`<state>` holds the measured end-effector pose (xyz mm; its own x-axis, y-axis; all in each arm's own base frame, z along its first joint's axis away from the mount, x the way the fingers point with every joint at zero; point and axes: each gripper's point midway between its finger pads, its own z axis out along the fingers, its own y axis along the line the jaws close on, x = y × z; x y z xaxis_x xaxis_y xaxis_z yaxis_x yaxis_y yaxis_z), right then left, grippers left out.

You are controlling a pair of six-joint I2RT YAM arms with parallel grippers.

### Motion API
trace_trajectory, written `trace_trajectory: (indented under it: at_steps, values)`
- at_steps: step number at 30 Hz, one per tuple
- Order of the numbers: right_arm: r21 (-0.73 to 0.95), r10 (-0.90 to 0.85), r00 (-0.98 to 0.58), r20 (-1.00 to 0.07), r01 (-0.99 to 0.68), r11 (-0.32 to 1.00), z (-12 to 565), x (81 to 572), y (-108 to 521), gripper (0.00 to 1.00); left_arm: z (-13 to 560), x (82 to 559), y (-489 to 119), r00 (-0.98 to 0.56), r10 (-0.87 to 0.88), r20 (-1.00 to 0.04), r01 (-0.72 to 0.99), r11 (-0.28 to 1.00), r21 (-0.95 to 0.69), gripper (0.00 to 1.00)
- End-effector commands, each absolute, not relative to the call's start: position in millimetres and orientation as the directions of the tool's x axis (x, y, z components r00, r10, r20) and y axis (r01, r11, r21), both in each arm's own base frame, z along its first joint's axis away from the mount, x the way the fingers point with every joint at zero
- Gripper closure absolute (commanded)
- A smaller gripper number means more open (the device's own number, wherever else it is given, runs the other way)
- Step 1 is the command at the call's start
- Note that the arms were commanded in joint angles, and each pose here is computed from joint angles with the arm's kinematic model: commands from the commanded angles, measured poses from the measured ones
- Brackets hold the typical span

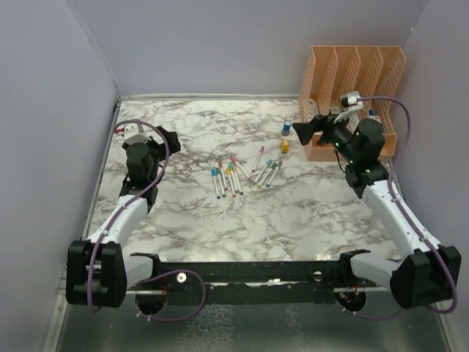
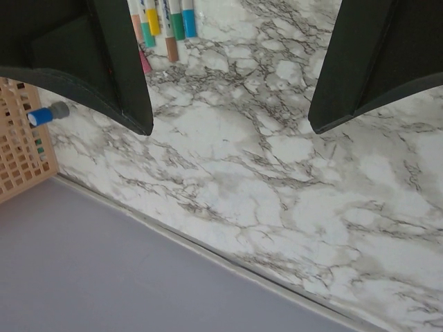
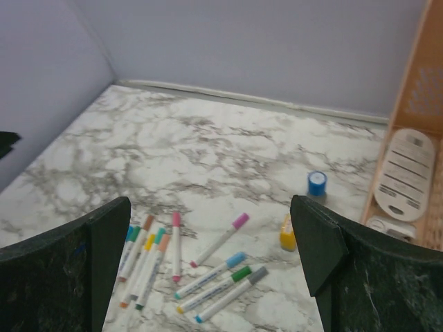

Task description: Open the pen caps

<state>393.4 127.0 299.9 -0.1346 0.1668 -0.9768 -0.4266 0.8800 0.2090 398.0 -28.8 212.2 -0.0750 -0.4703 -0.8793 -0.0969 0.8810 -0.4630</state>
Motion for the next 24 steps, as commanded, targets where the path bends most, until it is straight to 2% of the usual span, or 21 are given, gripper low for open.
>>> trace_trajectory:
  at_steps: [1,4,9,14,16,19,21,24]
  values:
    - [0.285,0.254,-0.146,-0.956,-0.66,0.695,330,349,170,0.01,222,393,-50,-0.13,-0.54,-0.832,-0.009,0.839,-0.543,0.01]
    - [0.323,0.227,-0.229,-0.946,-0.661,0.677,325,356,177,0.01,224,391,-50,-0.124,-0.566,-0.815,-0.02,0.823,-0.568,0.01]
    - [0.299,0.124,-0.395,-0.91,-0.421,0.856,270,386,172,0.01,217,387,-50,-0.173,-0.582,-0.794,-0.06,0.811,-0.582,0.01]
    - [0.161,-0.034,-0.65,-0.759,-0.238,0.958,179,383,185,0.01,209,389,-55,-0.267,-0.535,-0.801,-0.067,0.84,-0.539,0.01]
    - [0.138,-0.039,-0.717,-0.696,-0.186,0.973,145,375,189,0.01,207,387,-60,-0.29,-0.518,-0.805,-0.039,0.846,-0.531,0.02]
    - [0.133,0.019,-0.747,-0.664,-0.093,0.987,119,366,185,0.01,205,380,-64,-0.304,-0.515,-0.801,-0.019,0.844,-0.536,0.03]
    - [0.146,0.045,-0.745,-0.666,-0.071,0.987,108,359,181,0.06,205,376,-65,-0.304,-0.515,-0.802,-0.014,0.844,-0.537,0.03]
    - [0.155,0.062,-0.744,-0.665,-0.057,0.986,97,354,178,0.2,204,371,-65,-0.297,-0.515,-0.805,-0.008,0.844,-0.537,0.04]
